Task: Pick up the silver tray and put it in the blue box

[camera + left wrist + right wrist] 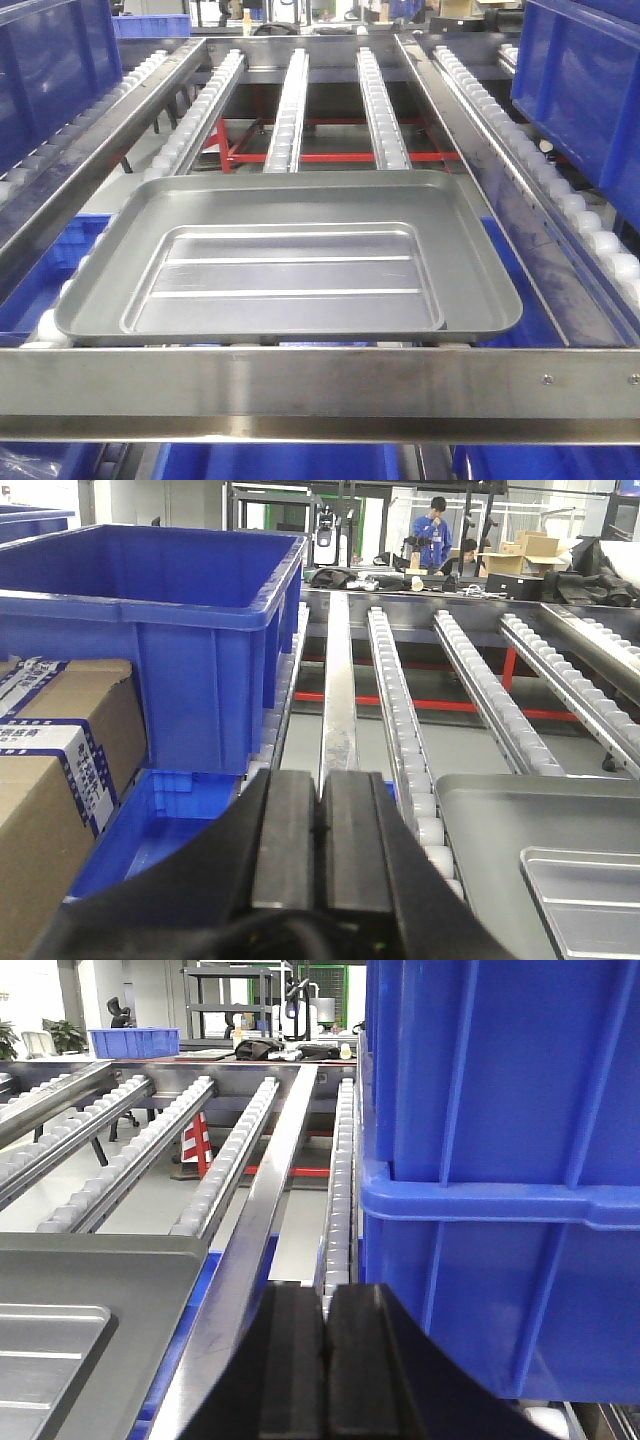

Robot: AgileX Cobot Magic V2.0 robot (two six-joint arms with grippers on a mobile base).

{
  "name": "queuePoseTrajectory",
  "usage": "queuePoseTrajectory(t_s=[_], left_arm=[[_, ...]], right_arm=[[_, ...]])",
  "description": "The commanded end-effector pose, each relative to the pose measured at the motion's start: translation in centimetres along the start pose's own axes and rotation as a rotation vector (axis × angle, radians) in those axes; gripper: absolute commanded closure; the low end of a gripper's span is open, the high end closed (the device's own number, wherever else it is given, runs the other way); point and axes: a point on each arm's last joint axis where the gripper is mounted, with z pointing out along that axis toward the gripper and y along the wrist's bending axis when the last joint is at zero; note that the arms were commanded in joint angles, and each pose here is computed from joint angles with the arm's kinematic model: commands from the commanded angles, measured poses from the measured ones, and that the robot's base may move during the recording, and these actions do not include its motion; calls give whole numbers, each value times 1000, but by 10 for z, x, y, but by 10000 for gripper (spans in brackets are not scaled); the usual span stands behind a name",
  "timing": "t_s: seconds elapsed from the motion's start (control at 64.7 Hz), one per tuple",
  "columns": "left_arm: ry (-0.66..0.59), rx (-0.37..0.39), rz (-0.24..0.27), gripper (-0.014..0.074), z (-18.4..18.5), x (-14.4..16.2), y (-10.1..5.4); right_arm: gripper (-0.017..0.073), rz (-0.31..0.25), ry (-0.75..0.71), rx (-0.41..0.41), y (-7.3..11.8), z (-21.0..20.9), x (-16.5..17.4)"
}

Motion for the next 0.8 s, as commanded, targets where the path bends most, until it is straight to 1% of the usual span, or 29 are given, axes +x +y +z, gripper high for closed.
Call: queuePoseTrajectory(t_s=[0.0, 0.726, 0.788], left_arm=[[-103, -3, 2, 697, -2, -10, 0], [-103, -4, 0, 697, -2, -10, 0], [-150, -4, -2, 697, -2, -15, 0]], right_arm=[[510, -5, -104, -13, 1, -2, -8], [510, -6, -106, -13, 1, -2, -8], [510, -6, -120, -14, 1, -2, -13]])
